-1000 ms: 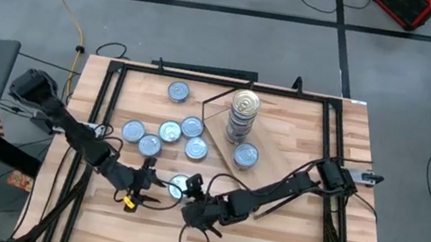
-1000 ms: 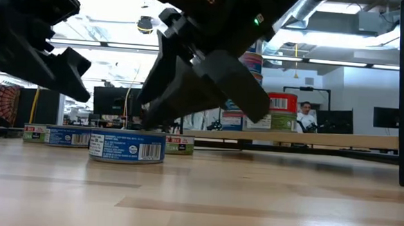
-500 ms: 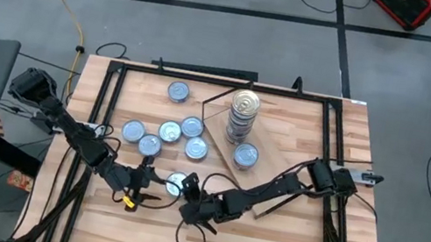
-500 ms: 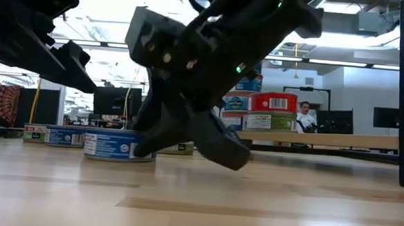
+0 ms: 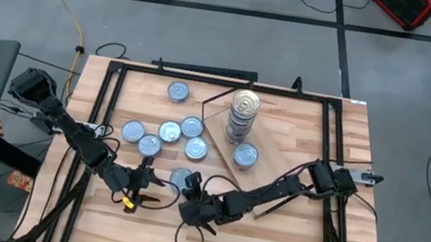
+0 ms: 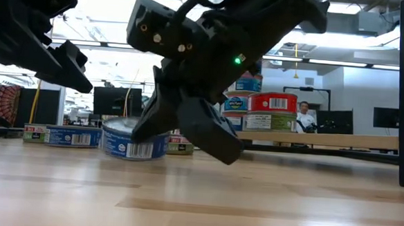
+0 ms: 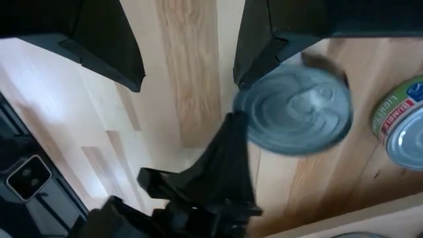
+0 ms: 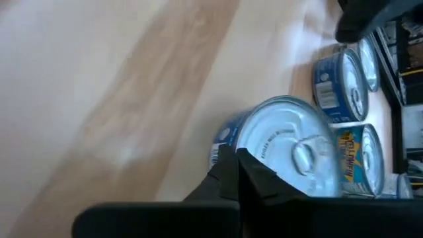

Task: Stack canned seafood by type on shelf
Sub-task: Stack the blue tuna can on top of the red tuna can on the shelf

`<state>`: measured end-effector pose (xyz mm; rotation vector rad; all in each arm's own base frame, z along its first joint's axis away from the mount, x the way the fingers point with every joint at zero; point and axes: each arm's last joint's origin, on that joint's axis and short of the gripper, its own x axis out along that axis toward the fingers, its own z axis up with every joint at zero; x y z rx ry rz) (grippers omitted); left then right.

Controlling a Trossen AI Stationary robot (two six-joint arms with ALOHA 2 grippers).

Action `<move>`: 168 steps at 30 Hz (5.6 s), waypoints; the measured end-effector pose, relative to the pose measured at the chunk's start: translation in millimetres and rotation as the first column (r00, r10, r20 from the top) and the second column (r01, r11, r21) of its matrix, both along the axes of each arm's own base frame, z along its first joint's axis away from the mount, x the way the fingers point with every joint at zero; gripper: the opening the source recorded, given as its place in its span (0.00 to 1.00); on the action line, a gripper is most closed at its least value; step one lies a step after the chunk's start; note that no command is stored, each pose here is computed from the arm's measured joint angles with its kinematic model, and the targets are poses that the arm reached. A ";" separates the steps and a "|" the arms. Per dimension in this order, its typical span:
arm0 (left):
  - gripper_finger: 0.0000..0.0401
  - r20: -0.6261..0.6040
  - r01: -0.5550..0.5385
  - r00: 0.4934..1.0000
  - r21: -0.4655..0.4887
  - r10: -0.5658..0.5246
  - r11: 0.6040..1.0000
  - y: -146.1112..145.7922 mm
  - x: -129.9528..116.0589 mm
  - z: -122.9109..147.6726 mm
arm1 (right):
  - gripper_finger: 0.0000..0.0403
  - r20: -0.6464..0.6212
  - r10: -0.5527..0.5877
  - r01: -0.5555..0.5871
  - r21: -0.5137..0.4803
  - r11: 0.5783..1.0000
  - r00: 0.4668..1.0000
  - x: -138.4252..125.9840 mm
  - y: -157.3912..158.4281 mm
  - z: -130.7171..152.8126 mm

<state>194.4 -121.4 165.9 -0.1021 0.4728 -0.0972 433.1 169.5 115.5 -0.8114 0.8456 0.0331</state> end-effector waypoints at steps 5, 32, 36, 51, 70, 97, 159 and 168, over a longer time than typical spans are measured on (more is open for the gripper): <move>0.56 0.002 -0.043 0.999 -0.040 0.043 0.998 0.5 0.3 0.3 | 0.07 -0.063 0.037 -0.035 0.031 0.999 0.997 -7.4 8.2 -6.7; 0.71 0.023 -0.040 0.999 -0.043 0.041 0.998 -20.2 -0.9 -13.4 | 0.68 -0.040 -0.453 0.378 0.620 0.687 0.891 -21.6 9.0 78.1; 0.71 0.030 -0.093 0.995 -0.037 0.094 0.995 -18.8 -1.1 -13.8 | 0.79 0.052 -0.525 0.383 0.625 0.680 0.849 -19.6 16.7 74.8; 0.66 -0.068 -0.149 0.985 0.122 0.158 0.981 -44.9 -0.7 15.6 | 0.79 0.268 -0.638 0.328 0.679 0.657 0.722 -15.7 38.3 77.0; 0.66 -0.174 0.117 0.983 0.347 -0.058 0.931 -40.2 28.8 60.4 | 0.77 0.126 -0.650 0.478 0.576 0.663 0.749 -53.5 25.0 94.7; 0.72 -0.627 0.558 0.738 0.359 -0.249 0.748 -13.9 108.7 33.5 | 0.75 0.102 -0.654 0.417 0.695 0.586 0.750 -104.5 -24.1 87.5; 0.35 0.088 -0.084 0.996 0.981 -0.015 0.176 109.3 226.3 46.2 | 0.75 0.593 -0.617 0.137 0.654 0.744 0.517 -243.7 -98.3 218.4; 0.39 0.044 -0.016 0.993 0.970 -0.112 0.244 106.8 226.4 40.3 | 0.75 0.610 -0.601 0.131 0.638 0.759 0.516 -243.4 -98.0 220.6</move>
